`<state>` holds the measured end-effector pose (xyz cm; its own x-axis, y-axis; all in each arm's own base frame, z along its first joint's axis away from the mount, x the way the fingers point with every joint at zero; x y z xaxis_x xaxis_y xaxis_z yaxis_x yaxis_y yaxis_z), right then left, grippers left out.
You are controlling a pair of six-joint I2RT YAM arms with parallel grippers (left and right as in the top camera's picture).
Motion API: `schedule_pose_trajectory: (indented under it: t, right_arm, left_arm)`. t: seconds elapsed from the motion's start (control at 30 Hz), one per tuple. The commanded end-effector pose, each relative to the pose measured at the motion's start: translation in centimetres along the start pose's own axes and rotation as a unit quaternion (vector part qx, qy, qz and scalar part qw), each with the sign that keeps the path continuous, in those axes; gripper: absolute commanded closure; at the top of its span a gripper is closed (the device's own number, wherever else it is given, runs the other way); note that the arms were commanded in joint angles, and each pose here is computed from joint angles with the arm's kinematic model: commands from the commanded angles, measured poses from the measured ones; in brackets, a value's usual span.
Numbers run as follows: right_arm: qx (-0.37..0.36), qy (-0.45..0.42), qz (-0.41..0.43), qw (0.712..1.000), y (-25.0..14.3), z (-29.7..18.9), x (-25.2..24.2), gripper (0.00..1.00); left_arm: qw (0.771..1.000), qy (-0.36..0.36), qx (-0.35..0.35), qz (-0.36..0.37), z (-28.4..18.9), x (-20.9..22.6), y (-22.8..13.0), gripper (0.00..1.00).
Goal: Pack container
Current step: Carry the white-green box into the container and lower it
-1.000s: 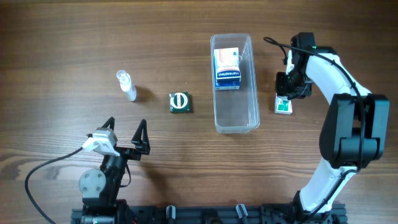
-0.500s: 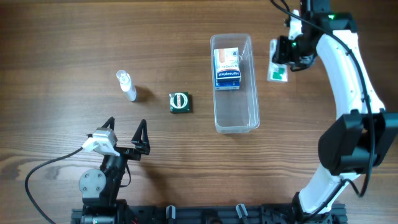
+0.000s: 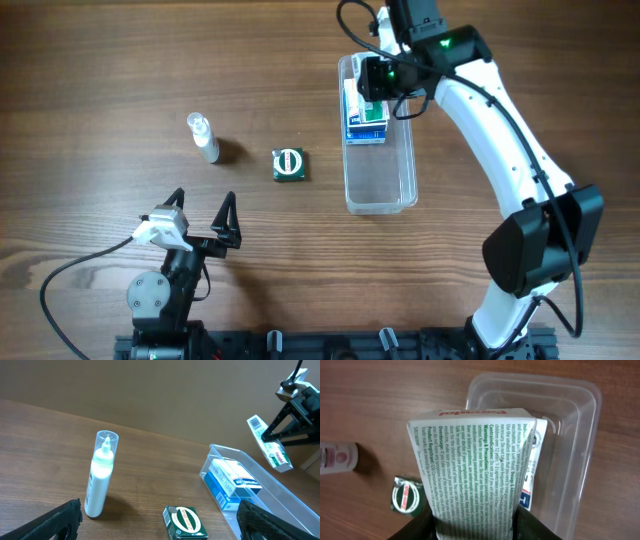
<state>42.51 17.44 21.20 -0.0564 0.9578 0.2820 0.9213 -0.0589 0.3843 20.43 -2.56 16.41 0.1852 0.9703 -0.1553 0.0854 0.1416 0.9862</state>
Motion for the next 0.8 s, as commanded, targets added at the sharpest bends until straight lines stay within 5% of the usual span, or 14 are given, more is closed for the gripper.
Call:
schedule_pose_trajectory:
  t: [0.0, 0.77]
  right_arm:
    - [0.001, -0.018, 0.015, 1.000, 0.4, 2.0, -0.4, 0.55]
    - [0.029, -0.060, 0.042, 0.997, -0.3, 6.8, -2.1, 0.52]
  left_arm:
    - [1.000, -0.002, 0.001, 0.006, 0.0, 0.0, -0.1, 0.00]
    - [1.000, -0.002, 0.001, 0.006, 0.0, 0.0, -0.1, 0.00]
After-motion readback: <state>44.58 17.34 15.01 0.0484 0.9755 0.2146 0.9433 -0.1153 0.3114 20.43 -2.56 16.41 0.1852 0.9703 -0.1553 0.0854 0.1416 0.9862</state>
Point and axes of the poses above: each gripper's point midway between its finger pads, its own z axis out along the fingers, its own x axis along the line the jaws close on, y = z × x, the point moved 4 cm from there along -z, back along the fingers, and after that the axes turned 10 degrees about z, right-handed, at the moved point
